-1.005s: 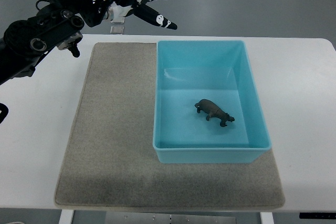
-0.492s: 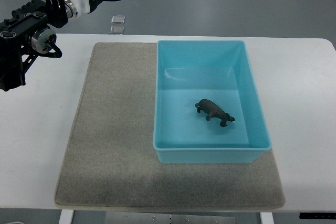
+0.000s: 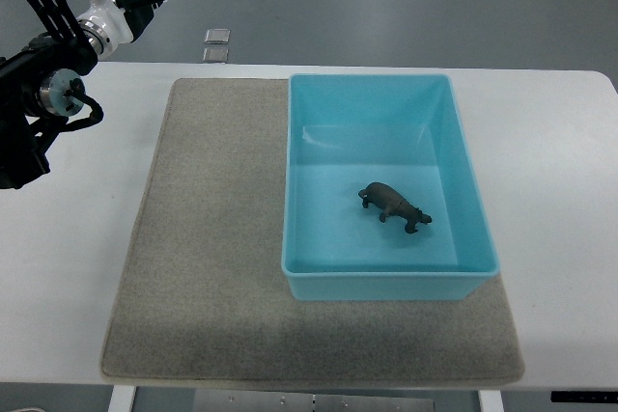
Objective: Place brown hippo in blue box with left hand
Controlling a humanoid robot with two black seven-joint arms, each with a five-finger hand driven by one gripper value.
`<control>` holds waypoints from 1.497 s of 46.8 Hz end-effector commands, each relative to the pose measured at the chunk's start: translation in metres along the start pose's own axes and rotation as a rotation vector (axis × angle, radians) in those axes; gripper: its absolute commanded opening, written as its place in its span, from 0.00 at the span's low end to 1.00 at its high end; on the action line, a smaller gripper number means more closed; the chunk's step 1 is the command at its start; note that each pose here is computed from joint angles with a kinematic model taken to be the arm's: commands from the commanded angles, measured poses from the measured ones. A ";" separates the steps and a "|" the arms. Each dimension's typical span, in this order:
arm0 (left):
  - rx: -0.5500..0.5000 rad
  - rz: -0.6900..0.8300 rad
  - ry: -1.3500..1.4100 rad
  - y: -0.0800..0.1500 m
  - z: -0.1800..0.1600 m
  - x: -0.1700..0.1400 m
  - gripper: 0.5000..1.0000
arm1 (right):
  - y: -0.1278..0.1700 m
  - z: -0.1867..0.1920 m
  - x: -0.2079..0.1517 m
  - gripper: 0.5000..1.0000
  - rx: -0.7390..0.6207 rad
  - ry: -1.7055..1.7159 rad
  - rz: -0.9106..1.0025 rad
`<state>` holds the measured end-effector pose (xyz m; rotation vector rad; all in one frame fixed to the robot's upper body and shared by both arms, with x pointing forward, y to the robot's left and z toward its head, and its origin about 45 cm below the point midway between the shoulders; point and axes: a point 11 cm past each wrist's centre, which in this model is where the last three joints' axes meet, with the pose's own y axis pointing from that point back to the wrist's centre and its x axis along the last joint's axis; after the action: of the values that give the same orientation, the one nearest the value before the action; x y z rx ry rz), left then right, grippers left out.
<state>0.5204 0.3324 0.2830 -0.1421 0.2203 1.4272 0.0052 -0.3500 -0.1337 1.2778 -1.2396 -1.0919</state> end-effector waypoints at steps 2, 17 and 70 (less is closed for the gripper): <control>-0.004 0.016 0.071 0.002 -0.005 0.003 0.99 | 0.000 0.000 0.000 0.87 0.000 0.000 0.000; -0.035 0.060 0.272 0.013 -0.026 0.015 0.99 | 0.000 0.000 0.000 0.87 0.000 0.000 0.000; 0.030 0.062 0.392 0.019 -0.082 -0.013 0.99 | 0.000 0.000 -0.002 0.87 0.001 -0.003 -0.006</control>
<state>0.4945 0.3044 0.2076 -0.3986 0.5719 1.4434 0.0052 -0.3478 -0.1340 1.2832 -1.2374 -1.0984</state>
